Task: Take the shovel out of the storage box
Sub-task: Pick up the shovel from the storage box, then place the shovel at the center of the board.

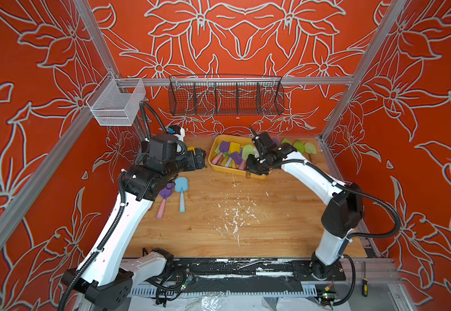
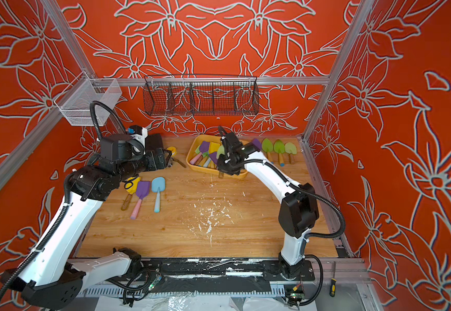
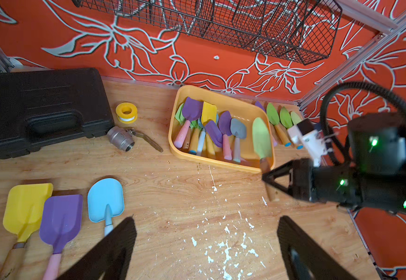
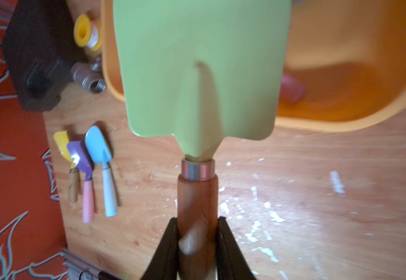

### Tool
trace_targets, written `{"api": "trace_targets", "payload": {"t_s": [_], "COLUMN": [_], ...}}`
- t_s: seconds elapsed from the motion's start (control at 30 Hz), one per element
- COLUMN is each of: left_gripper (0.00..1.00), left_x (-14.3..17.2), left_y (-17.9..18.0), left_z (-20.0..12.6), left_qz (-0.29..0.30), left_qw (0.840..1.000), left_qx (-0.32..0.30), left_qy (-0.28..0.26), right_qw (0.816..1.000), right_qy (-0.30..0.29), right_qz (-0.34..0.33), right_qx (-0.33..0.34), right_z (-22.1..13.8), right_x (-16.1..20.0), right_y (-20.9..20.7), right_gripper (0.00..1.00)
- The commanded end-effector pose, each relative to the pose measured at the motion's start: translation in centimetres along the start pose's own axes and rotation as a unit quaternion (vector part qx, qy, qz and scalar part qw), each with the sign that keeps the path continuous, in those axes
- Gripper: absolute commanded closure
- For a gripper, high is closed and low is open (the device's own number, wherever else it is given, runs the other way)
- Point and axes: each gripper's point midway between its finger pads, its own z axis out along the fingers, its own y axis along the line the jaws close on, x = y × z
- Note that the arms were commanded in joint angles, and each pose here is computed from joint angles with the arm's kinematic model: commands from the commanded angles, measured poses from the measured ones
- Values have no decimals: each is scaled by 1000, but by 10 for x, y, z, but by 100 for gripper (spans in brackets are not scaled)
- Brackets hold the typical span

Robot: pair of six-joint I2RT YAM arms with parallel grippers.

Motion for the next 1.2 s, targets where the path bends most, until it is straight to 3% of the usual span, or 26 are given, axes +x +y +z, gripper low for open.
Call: {"api": "trace_targets", "payload": {"t_s": [0.0, 0.2, 0.37, 0.63, 1.17], "left_gripper": [8, 8, 8, 8, 8], "left_x": [-17, -14, -13, -3, 3], "left_y": [-5, -6, -4, -1, 10], "left_z": [-14, -16, -20, -27, -35], "left_qz": [-7, -9, -10, -22, -21], "left_qw": [999, 999, 999, 999, 999], "left_qx": [8, 14, 13, 13, -11], "left_qy": [-33, -35, -43, -32, -32], "right_qw": [997, 997, 999, 998, 996], "right_qy": [-20, 24, 48, 11, 62], "right_qz": [43, 24, -9, -10, -37], "right_qx": [-67, -63, -7, 59, 60], "right_z": [23, 78, 124, 154, 204], "right_x": [27, 97, 134, 123, 140], "right_y": [54, 91, 93, 84, 102], "right_gripper": [100, 100, 100, 100, 100]}}
